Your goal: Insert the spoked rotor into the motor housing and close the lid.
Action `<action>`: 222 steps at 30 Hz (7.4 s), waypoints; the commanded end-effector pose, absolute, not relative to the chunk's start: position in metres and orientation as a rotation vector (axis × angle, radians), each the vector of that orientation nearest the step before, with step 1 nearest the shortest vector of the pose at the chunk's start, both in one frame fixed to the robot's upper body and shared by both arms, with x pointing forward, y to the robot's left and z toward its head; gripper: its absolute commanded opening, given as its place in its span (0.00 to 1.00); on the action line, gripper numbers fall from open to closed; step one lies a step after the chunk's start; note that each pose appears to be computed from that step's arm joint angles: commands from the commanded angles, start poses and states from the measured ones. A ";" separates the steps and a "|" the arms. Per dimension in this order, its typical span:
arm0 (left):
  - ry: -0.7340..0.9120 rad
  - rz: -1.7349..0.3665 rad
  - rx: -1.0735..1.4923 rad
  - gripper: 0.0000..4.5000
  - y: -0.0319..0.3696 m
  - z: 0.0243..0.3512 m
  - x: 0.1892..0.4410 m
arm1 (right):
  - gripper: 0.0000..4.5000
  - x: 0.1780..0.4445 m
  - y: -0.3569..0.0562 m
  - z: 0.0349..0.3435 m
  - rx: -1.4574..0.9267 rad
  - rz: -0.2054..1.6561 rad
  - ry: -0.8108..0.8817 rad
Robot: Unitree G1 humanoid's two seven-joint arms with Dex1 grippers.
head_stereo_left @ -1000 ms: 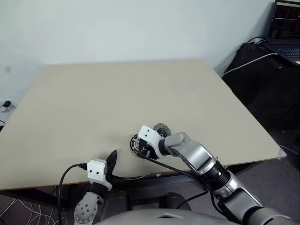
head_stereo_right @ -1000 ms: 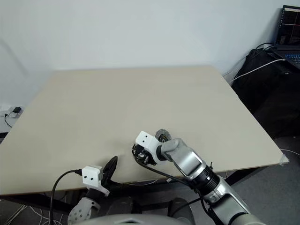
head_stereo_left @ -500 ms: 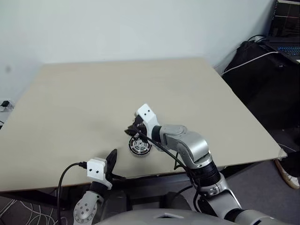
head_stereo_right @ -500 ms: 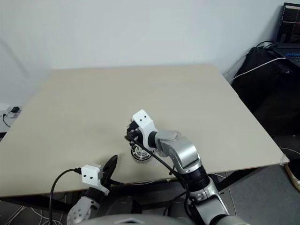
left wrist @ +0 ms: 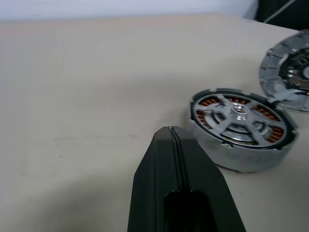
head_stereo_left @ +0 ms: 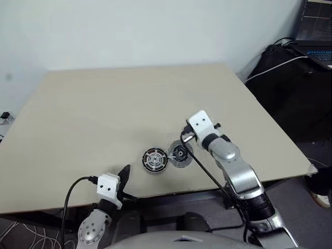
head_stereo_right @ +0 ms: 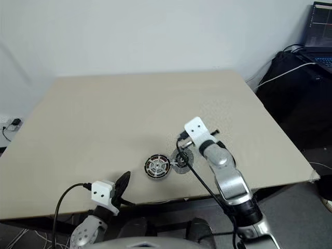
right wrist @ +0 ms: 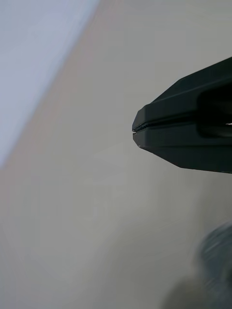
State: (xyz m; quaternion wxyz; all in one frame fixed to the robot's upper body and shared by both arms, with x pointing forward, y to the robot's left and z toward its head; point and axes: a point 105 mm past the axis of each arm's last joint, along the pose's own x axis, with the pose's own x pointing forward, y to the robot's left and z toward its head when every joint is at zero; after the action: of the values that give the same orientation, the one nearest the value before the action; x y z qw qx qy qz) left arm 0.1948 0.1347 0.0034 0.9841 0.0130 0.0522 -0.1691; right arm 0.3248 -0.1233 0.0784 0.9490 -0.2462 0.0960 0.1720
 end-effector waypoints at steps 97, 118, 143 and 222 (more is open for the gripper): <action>0.060 -0.373 0.040 0.00 0.133 0.004 0.201 | 0.91 0.282 -0.020 0.019 -0.250 1.109 0.332; 0.069 -0.367 0.041 0.00 0.140 -0.003 0.197 | 0.71 0.288 -0.023 0.030 -0.197 1.030 0.294; 0.067 -0.365 0.040 0.00 0.136 -0.002 0.197 | 0.71 0.283 -0.023 0.011 -0.303 1.027 0.371; 0.604 -0.639 -0.175 0.00 0.105 -0.007 0.275 | 0.71 0.283 -0.030 0.000 -0.337 0.991 0.455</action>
State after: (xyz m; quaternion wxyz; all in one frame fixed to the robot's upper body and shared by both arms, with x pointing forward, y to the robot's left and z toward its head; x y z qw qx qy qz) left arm 0.2761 0.1072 -0.0024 0.9043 -0.0883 0.2780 -0.3118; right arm 0.2813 -0.0219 0.0038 0.8384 -0.1495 0.2047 0.4825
